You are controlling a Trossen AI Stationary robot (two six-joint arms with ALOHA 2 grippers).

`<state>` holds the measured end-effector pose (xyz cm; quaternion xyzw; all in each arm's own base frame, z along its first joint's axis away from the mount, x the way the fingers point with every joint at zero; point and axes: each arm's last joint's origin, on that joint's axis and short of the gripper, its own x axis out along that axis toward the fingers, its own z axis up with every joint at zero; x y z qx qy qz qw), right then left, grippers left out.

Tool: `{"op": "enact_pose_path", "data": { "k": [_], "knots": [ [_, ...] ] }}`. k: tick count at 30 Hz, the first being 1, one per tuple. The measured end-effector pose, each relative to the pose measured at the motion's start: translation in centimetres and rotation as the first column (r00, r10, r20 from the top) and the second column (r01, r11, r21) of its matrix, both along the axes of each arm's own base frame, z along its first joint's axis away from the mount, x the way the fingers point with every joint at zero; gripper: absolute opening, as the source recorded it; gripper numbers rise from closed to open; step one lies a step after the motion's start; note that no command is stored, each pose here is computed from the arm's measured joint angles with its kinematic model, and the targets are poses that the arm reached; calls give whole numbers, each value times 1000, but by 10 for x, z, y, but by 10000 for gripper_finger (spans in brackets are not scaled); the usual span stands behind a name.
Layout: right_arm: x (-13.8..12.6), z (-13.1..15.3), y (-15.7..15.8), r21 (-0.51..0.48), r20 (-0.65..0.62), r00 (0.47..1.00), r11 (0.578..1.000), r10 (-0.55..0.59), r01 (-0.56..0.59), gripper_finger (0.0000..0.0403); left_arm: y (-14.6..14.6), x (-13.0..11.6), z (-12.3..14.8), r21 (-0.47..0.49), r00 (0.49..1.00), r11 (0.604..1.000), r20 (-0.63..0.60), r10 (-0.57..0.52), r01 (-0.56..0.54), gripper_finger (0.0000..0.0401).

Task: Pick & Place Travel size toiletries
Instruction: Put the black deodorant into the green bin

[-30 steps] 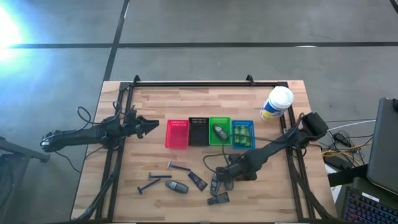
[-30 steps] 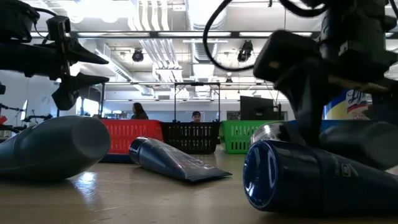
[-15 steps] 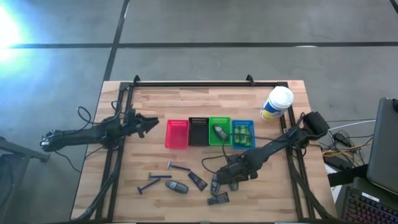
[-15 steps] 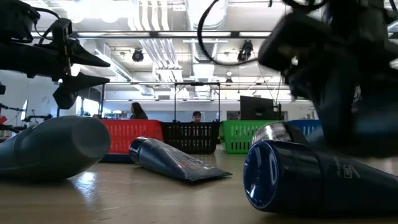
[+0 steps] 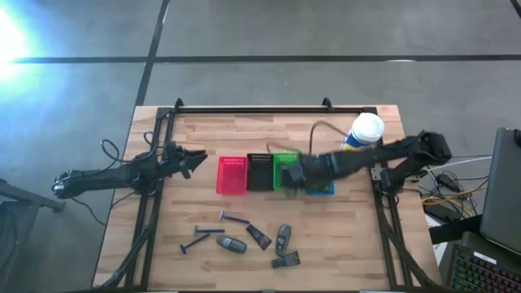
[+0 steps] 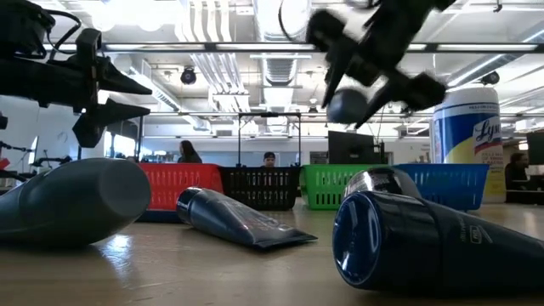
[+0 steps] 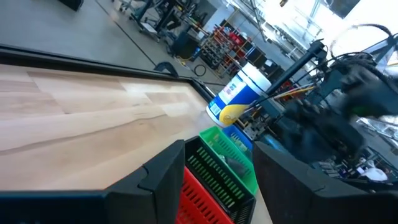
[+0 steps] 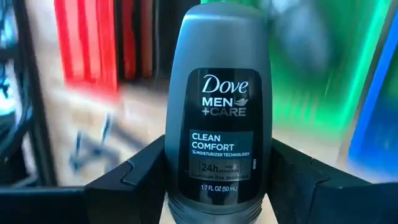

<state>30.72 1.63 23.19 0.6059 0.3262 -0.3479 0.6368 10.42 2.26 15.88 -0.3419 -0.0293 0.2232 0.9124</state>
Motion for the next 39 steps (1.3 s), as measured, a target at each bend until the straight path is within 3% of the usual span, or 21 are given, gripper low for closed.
{"op": "enact_pose_path", "data": {
  "k": [4,7,14,21,26,31,39],
  "knots": [
    [5,-12,-43,-15,-45,999,1000,3,-4,211,0,0,0,0,1000,1000,1,3,-3,193],
    [13,-17,-58,13,-45,998,999,36,-35,214,0,0,0,-1,1000,1000,2,3,-3,193],
    [29,-36,-59,51,-88,991,994,97,-93,263,0,0,0,-6,1000,1000,4,3,-3,193],
    [29,-36,-61,-13,-107,992,997,69,-71,316,0,0,8,-11,996,1000,92,6,-5,193],
    [23,-17,-37,17,-78,984,987,159,-158,341,0,0,8,35,997,999,76,1,-4,193],
    [16,-11,12,110,-122,976,980,181,-168,352,0,0,8,42,997,999,74,1,-4,193],
    [12,-29,92,221,-159,987,975,32,4,348,0,1,8,46,997,999,72,0,-3,193]
  ]
}}
